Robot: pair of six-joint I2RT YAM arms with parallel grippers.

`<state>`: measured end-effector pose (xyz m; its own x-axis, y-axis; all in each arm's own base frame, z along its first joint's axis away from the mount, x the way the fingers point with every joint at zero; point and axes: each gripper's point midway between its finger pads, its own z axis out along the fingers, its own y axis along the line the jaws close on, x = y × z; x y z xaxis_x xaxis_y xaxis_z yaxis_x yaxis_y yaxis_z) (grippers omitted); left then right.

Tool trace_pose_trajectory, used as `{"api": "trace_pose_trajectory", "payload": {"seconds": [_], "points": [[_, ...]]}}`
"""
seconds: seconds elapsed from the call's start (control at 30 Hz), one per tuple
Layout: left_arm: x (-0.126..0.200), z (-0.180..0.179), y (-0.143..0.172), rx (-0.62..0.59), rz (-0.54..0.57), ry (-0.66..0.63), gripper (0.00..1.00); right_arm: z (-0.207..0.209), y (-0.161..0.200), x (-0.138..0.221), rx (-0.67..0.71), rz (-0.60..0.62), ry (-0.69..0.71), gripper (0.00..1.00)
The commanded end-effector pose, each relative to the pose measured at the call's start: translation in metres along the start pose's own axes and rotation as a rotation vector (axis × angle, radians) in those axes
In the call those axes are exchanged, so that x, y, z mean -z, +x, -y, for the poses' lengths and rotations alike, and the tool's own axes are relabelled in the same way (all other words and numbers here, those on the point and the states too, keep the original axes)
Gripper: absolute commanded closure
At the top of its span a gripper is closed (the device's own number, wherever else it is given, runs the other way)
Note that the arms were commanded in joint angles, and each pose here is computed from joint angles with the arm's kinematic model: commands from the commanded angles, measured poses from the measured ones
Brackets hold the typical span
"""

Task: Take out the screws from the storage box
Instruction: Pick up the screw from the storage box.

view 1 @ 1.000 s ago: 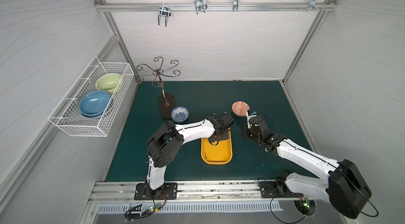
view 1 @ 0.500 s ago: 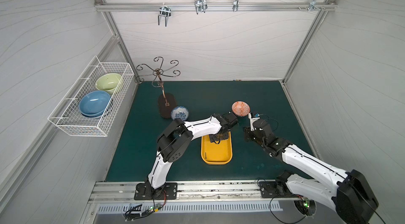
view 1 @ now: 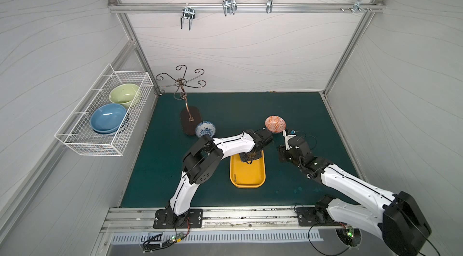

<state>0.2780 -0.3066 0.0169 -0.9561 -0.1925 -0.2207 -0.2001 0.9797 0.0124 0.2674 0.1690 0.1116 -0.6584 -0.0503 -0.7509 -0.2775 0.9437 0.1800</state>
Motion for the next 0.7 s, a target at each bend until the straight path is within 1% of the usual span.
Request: {"api": "trace_pose_trajectory", "payload": {"seconds": [0.0,0.03,0.3,0.37,0.43,0.47,0.57,0.67], "points": [[-0.023,-0.01,0.018,-0.035,-0.064,-0.072,0.91,-0.004,-0.01,0.003,-0.004,0.018,-0.014,0.71],[-0.025,-0.01,0.02,-0.037,-0.07,-0.075,1.0,-0.004,-0.01,0.003,-0.004,0.018,-0.014,0.71],[-0.035,-0.006,0.025,-0.057,-0.099,-0.074,1.0,-0.005,-0.01,0.002,0.001,0.015,-0.018,0.71],[-0.033,0.002,0.023,-0.076,-0.103,-0.041,1.0,-0.005,-0.009,0.002,0.002,0.015,-0.02,0.72],[-0.021,0.01,0.018,-0.097,-0.104,-0.005,1.0,-0.006,-0.01,0.005,0.002,0.031,-0.029,0.68],[-0.01,0.012,0.011,-0.108,-0.086,0.008,1.0,-0.006,-0.012,0.007,0.002,0.043,-0.037,0.66],[0.029,0.01,-0.011,-0.116,0.017,0.041,1.0,-0.007,-0.013,0.013,-0.004,0.078,-0.057,0.63],[0.05,0.008,-0.021,-0.105,0.084,0.091,1.0,-0.006,-0.013,0.017,-0.005,0.096,-0.066,0.62]]}}
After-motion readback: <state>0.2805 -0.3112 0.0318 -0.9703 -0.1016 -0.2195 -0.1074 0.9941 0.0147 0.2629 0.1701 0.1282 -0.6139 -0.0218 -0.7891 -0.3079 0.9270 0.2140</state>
